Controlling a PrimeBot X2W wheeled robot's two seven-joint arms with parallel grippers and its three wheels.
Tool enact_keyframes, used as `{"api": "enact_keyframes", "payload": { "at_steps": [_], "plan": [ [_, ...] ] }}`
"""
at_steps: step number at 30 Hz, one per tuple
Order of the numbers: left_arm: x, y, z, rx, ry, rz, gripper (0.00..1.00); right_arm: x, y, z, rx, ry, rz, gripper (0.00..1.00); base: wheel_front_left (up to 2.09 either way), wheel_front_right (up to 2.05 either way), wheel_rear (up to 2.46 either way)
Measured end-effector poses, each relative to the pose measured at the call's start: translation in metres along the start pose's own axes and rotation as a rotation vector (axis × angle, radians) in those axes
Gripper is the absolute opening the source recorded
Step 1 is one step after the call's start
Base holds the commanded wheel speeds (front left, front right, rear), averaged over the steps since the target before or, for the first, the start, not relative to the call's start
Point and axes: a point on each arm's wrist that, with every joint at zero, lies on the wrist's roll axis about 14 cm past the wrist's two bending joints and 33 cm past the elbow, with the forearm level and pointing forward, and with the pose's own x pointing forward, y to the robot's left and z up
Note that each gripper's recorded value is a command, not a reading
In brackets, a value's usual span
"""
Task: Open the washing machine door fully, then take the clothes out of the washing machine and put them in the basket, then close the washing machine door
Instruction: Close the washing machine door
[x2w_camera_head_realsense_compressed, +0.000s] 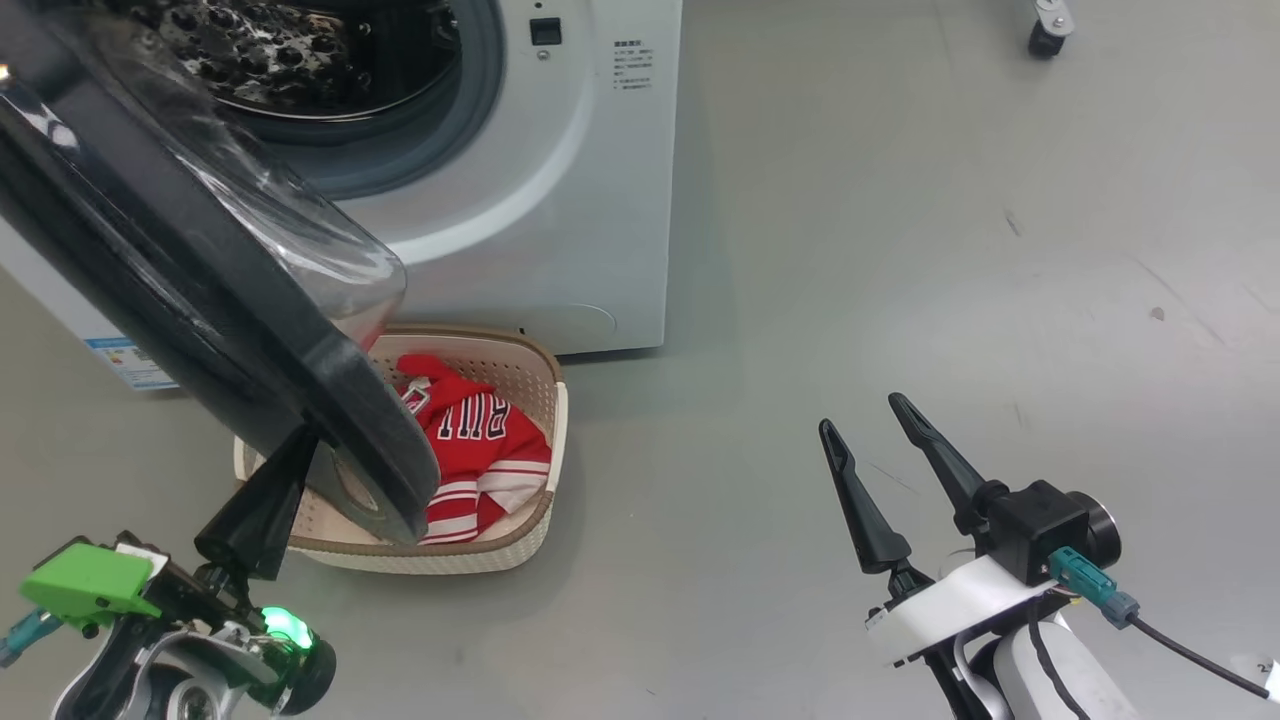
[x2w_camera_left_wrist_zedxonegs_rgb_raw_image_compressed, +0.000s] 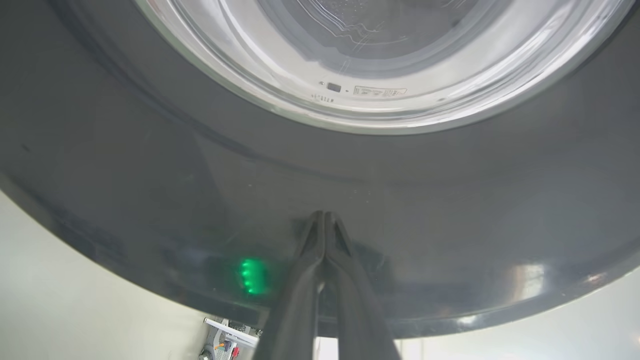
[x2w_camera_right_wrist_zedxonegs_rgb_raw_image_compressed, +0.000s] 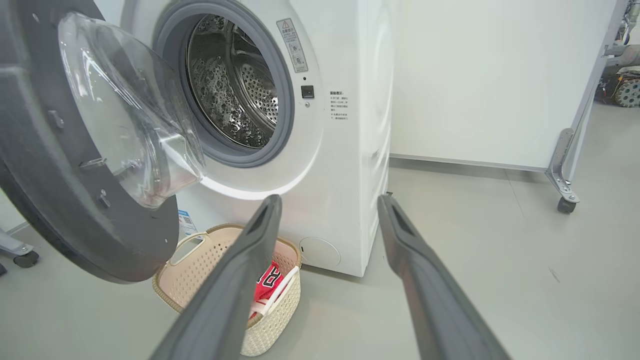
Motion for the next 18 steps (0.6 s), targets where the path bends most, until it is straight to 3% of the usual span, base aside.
{"api": "enact_keyframes", "payload": {
  "at_steps": [18],
  "plan": [
    [0.08, 0.019, -0.012, -0.048, -0.007, 0.045, 0.0, -0.032, -0.059, 0.011, -0.024, -0.019, -0.208, 1.0, 0.0, 0.0, 0.0]
  ]
}}
